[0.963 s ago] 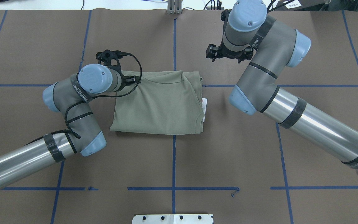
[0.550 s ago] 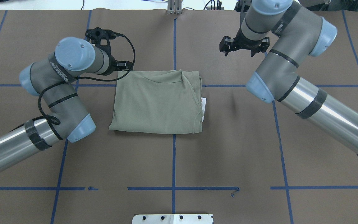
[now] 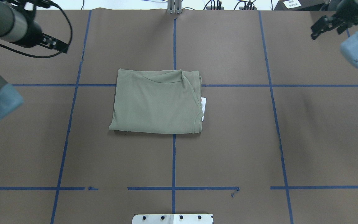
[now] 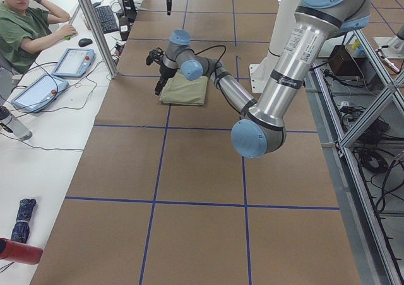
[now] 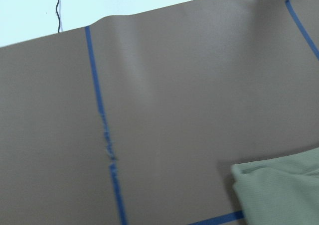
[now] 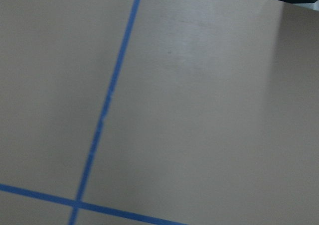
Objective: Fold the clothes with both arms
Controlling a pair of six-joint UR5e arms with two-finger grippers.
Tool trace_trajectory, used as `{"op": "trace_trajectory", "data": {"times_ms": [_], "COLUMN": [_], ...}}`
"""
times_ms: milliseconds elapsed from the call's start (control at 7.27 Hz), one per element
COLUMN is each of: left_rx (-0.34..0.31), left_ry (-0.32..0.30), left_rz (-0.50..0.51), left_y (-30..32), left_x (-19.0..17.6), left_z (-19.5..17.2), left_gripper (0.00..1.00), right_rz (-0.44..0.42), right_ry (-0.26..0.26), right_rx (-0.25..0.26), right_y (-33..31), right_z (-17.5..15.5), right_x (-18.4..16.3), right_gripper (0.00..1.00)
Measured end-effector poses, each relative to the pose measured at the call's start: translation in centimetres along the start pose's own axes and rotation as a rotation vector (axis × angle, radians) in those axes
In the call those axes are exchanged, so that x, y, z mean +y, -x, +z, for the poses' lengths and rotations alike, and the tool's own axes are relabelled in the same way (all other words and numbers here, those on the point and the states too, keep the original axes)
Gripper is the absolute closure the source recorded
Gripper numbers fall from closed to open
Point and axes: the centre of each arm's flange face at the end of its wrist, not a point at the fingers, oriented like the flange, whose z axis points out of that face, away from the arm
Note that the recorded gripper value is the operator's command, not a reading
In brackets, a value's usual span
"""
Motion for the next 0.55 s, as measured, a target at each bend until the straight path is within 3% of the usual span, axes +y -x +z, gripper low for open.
{"op": "trace_trajectory", "data": {"times_ms": [275,413,550], "left_rx": [-0.058,-0.069,-0.06], "left_ry": [0.034,0.066,0.114], "left_rz": [0.163,0.178,0.136], "left_y": [15.3,22.0,26.9], "left_x": [3.1,5.8,9.6], "left_z": [-4.4,-6.1,-6.5], "left_gripper": [0.0,0.0,0.0], "right_rz": [-0.067,-0.039,0.01], "right_ry": [0.064,0.102,0.14], "right_rx": [0.025,0.027,0.025], "right_y": [-12.9,-17.9,-21.7], "right_z": [-4.4,-5.3,-4.1], "right_x": [4.4,7.7,12.1], "right_gripper": [0.0,0.0,0.0]}}
